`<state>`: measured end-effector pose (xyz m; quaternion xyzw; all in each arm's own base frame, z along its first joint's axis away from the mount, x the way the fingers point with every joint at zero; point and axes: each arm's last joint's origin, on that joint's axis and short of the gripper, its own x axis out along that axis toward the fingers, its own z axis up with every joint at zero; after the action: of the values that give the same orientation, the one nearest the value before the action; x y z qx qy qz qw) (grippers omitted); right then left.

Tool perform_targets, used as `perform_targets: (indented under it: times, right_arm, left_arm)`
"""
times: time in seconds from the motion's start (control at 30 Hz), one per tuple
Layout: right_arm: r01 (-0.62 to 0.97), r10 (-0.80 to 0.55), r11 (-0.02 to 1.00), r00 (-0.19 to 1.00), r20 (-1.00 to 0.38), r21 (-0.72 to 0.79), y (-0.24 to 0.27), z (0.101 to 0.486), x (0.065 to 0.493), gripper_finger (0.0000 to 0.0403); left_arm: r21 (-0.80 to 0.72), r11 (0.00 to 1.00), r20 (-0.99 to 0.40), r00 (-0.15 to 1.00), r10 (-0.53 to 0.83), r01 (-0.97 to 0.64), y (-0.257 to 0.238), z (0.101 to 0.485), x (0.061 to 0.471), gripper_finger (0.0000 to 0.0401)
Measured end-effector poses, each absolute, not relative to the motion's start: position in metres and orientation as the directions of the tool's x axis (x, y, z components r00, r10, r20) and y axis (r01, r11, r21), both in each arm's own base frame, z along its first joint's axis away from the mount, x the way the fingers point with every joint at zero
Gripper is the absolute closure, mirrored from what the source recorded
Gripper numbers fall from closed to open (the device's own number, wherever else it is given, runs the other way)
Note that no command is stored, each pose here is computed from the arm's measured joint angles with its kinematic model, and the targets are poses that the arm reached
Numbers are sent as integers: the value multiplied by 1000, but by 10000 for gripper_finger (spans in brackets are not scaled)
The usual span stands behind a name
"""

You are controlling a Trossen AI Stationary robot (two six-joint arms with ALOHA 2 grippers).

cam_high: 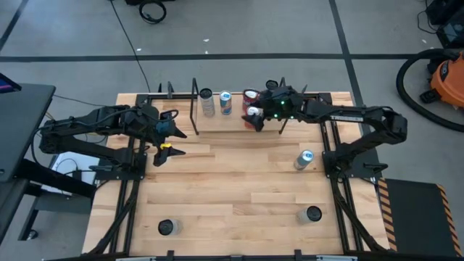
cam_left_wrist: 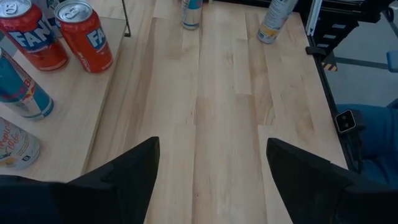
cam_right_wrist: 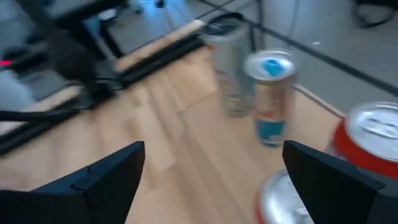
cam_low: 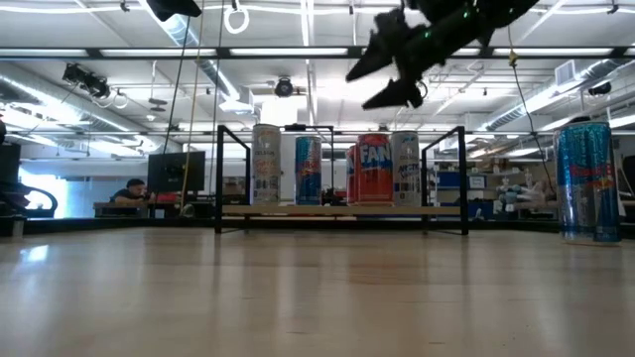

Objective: Place canned beverage on shelf
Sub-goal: Put the blue soda can on the shelf aligned with the other blue soda can

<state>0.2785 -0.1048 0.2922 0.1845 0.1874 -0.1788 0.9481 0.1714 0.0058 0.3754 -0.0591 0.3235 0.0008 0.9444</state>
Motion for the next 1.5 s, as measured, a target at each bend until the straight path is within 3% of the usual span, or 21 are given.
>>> perform_targets:
  times: [0.43,0.93,1.27,1.5]
  right_arm:
    - [378,-192,886,827,-528,269,-34,332,228,13]
    - [523,-221,831,620,-752,187,32,315,184,14]
    - [585,-222,793,537,-814,170,56,307,163,14]
    - [631,-247,771,418,-874,83,67,297,151,14]
  left_arm:
    - [-111,993,-611,791,-36,-40,6,375,171,103]
    - [-118,992,-611,790,-37,-45,6,375,171,103]
    - [-117,992,-611,790,-37,-45,6,375,171,103]
    - [-117,992,-611,790,-37,-44,6,375,171,103]
